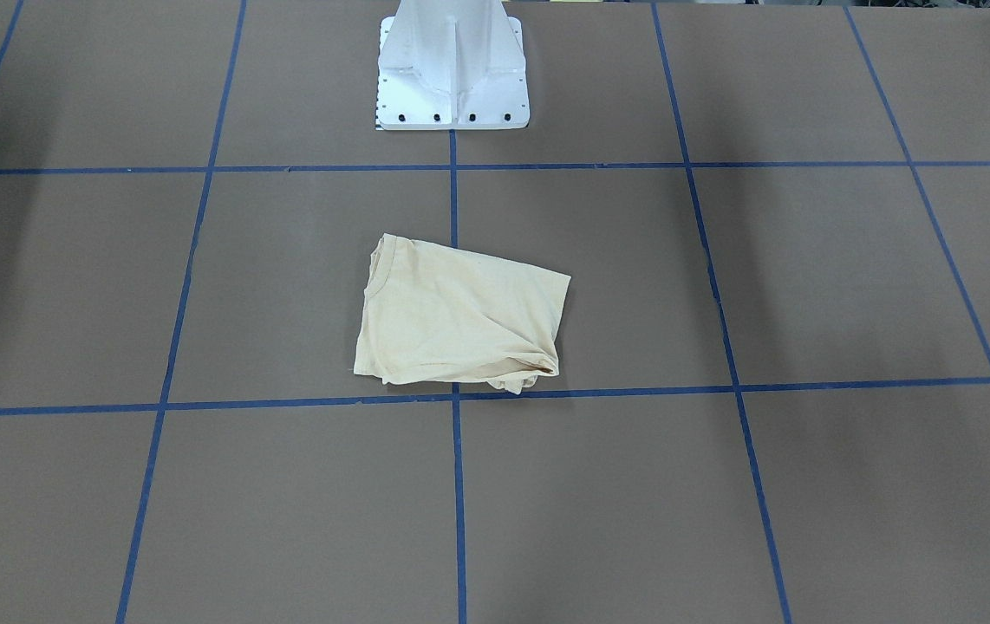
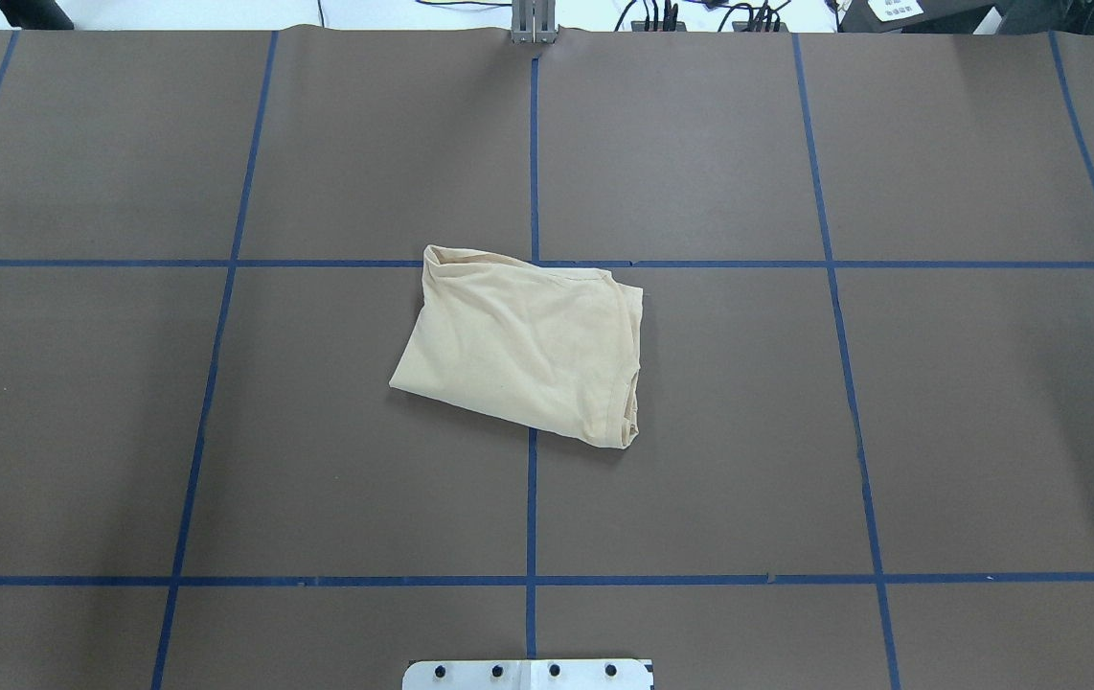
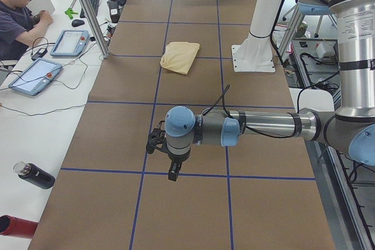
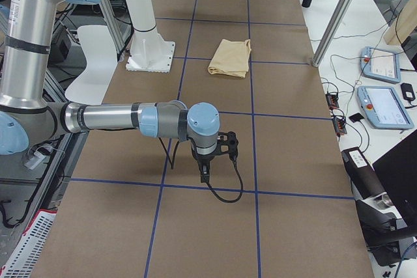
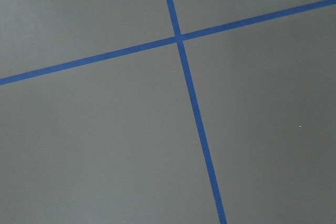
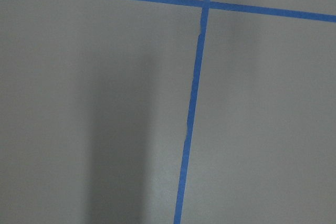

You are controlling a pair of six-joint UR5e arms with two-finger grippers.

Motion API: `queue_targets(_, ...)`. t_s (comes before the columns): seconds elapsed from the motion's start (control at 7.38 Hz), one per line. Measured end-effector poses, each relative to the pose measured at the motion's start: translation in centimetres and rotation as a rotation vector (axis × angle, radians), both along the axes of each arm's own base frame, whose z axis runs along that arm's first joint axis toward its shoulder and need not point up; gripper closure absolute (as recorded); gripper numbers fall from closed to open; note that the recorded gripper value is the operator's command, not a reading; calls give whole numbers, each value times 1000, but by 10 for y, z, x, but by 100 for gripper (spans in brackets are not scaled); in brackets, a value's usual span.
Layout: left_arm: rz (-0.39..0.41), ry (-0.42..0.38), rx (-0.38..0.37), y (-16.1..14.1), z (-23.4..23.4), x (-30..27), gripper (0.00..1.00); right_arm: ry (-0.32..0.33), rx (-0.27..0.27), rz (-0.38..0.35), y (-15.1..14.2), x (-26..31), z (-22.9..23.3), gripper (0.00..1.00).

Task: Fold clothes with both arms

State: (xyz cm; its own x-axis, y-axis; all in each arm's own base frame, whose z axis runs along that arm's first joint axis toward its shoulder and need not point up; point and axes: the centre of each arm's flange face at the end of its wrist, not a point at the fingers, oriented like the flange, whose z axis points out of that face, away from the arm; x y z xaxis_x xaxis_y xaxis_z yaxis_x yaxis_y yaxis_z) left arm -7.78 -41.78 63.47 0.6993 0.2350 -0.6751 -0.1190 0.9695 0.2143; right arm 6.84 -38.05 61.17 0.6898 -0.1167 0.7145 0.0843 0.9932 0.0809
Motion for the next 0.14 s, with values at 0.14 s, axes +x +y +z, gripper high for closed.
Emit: queue_targets(0.14, 0, 0, 1, 0, 0, 0, 0, 0, 0, 0, 0, 0, 0, 0)
